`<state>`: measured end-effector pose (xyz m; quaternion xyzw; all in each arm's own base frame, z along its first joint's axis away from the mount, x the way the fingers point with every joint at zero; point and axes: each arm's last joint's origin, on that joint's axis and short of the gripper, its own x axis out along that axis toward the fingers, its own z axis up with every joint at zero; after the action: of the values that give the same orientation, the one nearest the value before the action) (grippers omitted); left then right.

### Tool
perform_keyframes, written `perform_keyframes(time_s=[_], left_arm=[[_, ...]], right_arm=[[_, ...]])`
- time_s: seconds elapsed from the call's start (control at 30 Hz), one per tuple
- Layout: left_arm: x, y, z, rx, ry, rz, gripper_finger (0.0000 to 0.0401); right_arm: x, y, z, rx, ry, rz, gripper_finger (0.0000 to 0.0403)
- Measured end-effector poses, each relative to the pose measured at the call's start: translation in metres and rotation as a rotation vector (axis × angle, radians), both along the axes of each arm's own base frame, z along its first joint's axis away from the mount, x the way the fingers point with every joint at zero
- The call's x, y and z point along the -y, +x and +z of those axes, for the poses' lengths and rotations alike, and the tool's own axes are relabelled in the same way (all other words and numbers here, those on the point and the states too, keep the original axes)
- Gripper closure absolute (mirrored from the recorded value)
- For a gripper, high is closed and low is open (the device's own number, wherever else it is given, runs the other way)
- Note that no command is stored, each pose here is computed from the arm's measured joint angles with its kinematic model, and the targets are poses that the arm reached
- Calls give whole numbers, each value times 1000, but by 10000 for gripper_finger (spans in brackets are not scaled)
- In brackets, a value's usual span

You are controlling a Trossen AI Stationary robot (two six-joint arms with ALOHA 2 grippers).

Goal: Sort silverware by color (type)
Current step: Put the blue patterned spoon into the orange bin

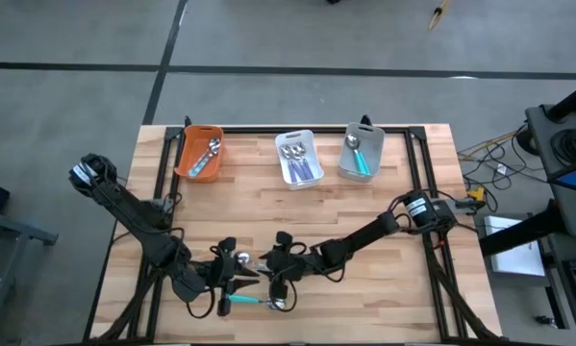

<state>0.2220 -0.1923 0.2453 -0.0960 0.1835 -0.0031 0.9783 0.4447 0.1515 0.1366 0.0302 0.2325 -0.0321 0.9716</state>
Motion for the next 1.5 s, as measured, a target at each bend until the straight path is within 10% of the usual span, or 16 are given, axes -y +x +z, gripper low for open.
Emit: perform_keyframes(time_s=[0.73, 1.13, 1.5], left_arm=[[0, 0, 1, 7, 2, -3, 357], [0, 0, 0, 4, 6, -3, 357], [-2, -2, 27, 71, 93, -54, 357]], right_arm=[[3, -2, -8, -52, -25, -2, 229], [2, -1, -63, -131, -3, -59, 235], [9, 1, -67, -155, 25, -76, 375]])
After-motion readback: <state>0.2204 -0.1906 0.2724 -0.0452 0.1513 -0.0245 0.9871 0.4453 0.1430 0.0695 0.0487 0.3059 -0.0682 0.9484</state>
